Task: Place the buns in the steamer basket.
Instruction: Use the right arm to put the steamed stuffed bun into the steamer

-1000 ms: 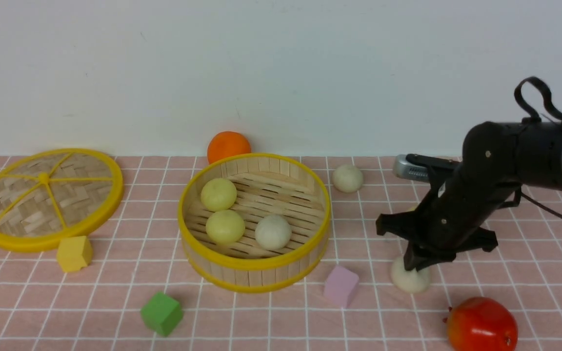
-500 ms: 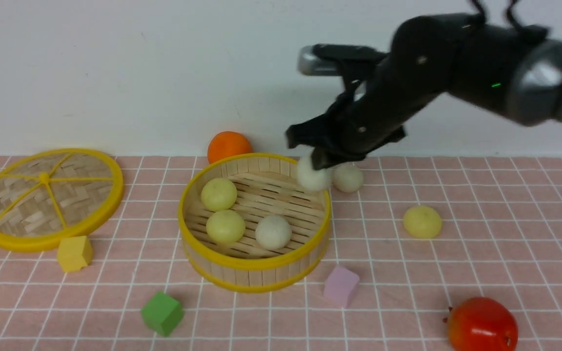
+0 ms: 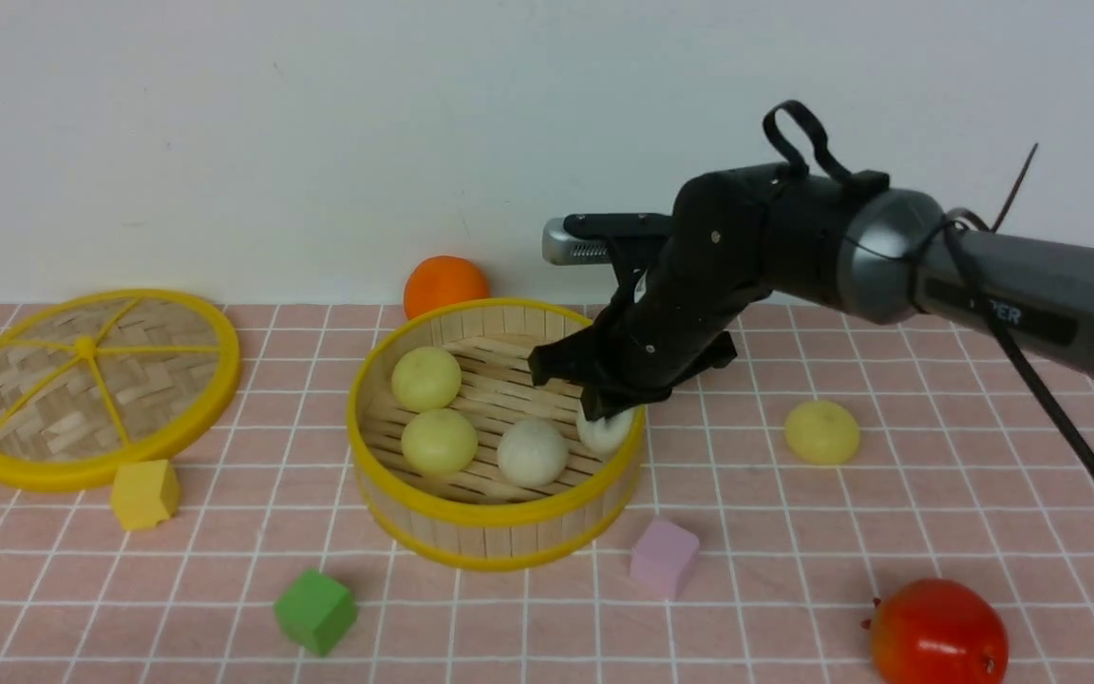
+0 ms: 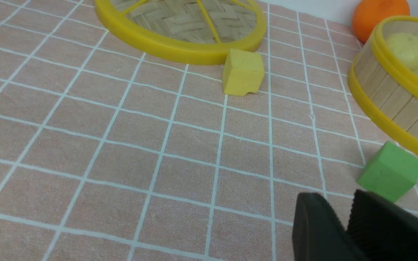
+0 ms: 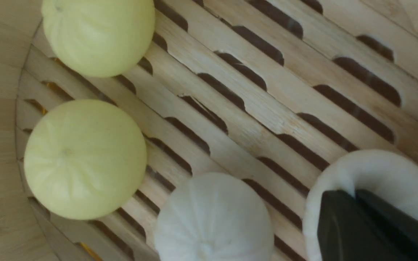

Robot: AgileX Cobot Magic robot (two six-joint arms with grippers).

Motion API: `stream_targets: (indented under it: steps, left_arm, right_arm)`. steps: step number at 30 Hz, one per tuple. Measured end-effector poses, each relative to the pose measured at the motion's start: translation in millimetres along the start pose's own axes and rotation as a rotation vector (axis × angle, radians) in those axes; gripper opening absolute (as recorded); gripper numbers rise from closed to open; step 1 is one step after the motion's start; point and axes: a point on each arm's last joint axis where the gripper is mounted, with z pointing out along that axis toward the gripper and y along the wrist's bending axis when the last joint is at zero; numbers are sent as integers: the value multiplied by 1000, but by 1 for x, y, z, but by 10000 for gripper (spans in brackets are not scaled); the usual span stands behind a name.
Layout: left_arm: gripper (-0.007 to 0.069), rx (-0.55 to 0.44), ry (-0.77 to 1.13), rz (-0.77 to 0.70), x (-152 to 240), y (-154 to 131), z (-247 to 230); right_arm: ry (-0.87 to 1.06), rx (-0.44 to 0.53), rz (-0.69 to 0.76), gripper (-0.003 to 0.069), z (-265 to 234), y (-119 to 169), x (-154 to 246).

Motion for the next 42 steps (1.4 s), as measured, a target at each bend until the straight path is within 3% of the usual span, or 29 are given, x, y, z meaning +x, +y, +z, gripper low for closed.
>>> stream_targets:
  steps: [42]
  left_arm:
    - [226,0,0,1,0,0,0]
  right_arm:
    - [-24,-42,2,26,-22,8,-5]
